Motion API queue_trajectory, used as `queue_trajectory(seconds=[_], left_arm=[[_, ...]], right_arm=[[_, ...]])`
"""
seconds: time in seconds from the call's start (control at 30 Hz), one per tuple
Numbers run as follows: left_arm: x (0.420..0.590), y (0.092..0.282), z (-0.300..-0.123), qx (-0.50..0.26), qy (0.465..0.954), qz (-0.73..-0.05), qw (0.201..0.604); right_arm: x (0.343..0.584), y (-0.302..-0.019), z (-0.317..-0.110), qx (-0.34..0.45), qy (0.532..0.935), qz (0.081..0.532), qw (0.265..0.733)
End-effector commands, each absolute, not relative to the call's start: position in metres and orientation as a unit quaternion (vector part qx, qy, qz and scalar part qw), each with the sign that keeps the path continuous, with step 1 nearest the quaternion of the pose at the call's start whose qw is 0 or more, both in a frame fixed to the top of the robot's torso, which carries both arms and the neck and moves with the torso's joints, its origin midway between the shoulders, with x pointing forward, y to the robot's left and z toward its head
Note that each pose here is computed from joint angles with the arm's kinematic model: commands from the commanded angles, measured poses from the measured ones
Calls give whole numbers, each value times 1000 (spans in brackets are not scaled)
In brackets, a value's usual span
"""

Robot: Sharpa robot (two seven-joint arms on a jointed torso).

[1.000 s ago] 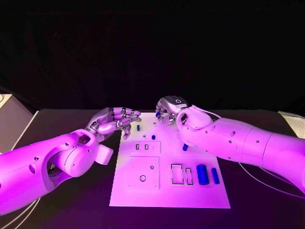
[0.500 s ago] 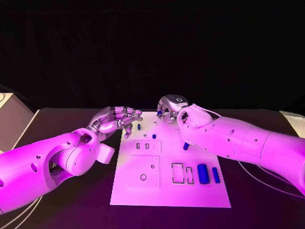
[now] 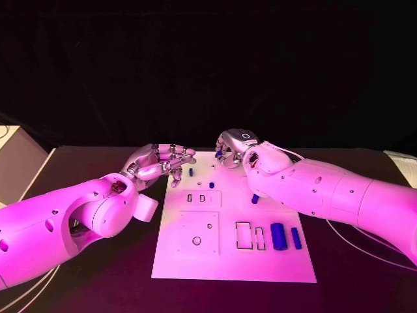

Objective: Assemble the parts on the task board

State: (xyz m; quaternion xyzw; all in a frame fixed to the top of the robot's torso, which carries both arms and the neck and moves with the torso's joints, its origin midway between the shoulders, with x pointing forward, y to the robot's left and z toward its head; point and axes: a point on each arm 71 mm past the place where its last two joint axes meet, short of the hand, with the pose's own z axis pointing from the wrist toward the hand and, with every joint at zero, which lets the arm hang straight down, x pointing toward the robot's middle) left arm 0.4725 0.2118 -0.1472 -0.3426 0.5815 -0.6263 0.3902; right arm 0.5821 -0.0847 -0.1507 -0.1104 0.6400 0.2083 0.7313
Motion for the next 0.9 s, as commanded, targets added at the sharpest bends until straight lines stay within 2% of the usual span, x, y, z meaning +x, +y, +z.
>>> queue_trajectory(seconds=[0.03, 0.9], left_arm=[[472, 210, -146, -336, 582, -633, 385], [471, 210, -145, -337, 582, -632, 386]], right_arm=[[581, -82, -155, -122, 650, 207, 721], [579, -73, -159, -129, 660, 214, 708]])
